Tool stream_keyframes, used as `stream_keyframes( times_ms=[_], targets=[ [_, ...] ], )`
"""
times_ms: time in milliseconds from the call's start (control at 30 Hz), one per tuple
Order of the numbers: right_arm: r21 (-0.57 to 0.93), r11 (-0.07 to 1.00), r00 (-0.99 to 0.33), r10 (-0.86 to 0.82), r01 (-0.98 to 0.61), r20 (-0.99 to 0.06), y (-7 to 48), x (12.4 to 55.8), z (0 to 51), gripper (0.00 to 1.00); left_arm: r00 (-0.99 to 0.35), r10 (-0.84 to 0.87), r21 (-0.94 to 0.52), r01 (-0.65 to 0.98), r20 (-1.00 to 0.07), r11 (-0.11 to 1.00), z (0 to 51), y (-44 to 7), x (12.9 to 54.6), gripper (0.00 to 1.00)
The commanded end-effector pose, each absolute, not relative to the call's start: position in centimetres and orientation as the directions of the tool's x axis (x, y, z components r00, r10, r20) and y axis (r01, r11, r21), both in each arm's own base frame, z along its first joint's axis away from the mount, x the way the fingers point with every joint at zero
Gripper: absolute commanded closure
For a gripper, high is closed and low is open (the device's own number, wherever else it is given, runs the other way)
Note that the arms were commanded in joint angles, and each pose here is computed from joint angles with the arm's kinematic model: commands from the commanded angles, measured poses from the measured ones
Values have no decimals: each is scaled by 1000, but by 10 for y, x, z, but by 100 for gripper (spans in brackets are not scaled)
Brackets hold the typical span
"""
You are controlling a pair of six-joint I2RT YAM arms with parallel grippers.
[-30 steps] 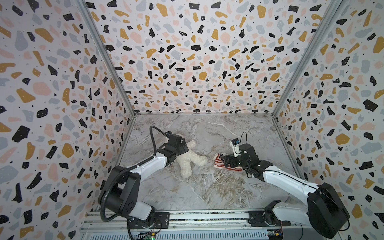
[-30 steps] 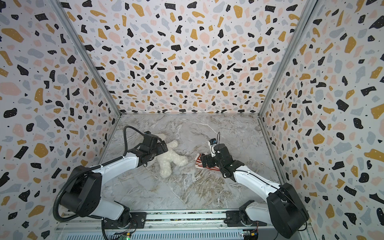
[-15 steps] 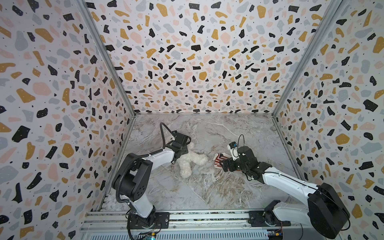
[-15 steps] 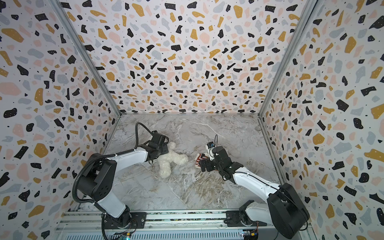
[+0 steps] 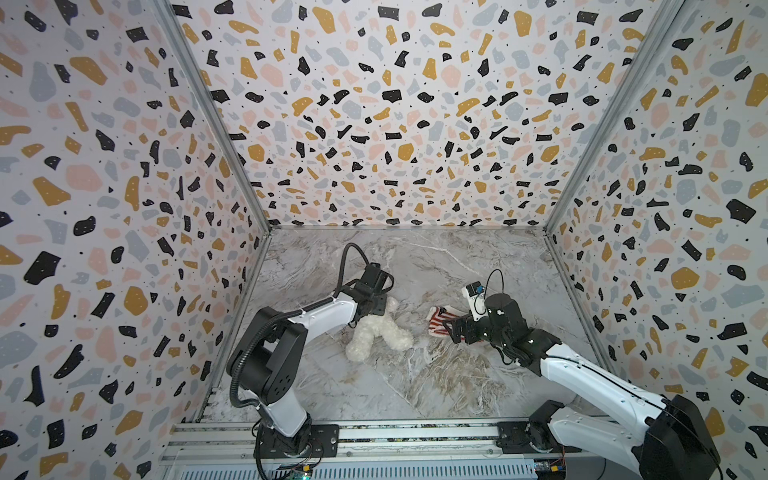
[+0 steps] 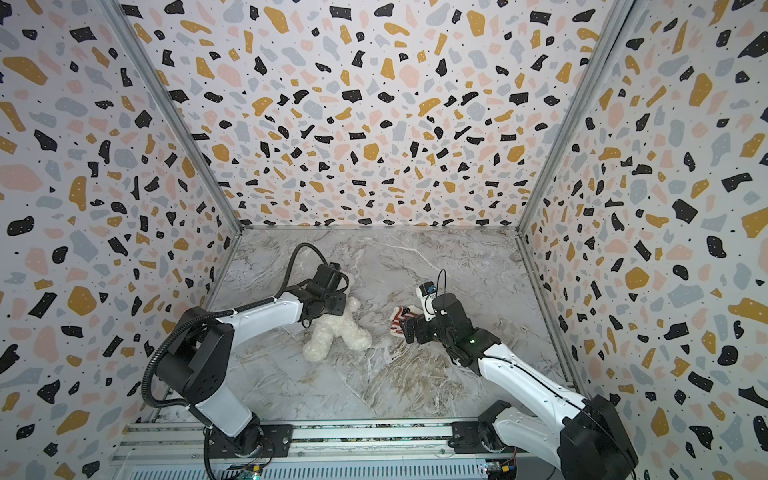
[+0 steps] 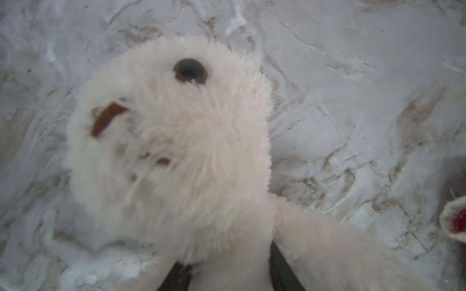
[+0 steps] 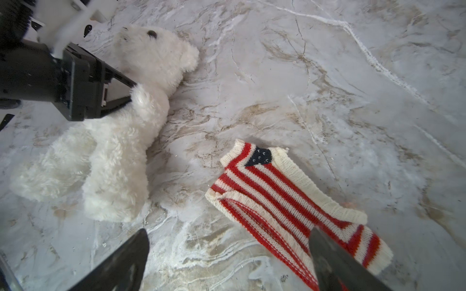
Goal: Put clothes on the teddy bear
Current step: 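Grasp the teddy bear's head with the left gripper and lift it upright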
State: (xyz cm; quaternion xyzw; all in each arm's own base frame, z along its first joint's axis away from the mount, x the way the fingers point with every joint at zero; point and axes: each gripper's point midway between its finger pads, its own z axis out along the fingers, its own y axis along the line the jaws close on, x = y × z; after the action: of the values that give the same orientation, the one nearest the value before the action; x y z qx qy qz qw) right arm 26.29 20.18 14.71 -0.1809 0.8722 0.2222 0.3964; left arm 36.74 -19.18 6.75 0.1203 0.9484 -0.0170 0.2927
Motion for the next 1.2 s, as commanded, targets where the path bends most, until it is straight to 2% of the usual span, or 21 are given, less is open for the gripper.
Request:
stream_keyframes(
  times_ms=[0, 67, 267, 433, 533, 700, 1167],
  targets=[
    [247, 842, -630, -134, -479, -765, 195, 255, 147, 1, -808, 336, 128, 314, -484, 941, 54, -194, 352, 59],
    [249, 842, -626, -128, -478, -769, 194, 253, 147, 1, -805, 330, 117, 315, -492, 942, 55, -196, 352, 58],
    [249, 842, -630, -132, -478, -765, 193, 251, 144, 1, -800, 265, 62, 276, -539, 959, 78, -201, 356, 21],
    [247, 847, -629, -126, -471, -767, 191, 250, 144, 1, -780, 89, -91, 185, -620, 979, 109, -208, 355, 0],
    [247, 847, -627, -123, -470, -769, 191, 252, 144, 1, -761, -37, -188, 113, -648, 976, 117, -211, 354, 0],
    [251, 843, -630, -126, -475, -767, 194, 254, 143, 1, -733, -149, -194, -24, -664, 981, 109, -203, 360, 2],
    [264, 836, -642, -132, -482, -755, 196, 250, 133, 1, -745, -154, -92, -124, -649, 988, 64, -200, 380, 14]
  ],
)
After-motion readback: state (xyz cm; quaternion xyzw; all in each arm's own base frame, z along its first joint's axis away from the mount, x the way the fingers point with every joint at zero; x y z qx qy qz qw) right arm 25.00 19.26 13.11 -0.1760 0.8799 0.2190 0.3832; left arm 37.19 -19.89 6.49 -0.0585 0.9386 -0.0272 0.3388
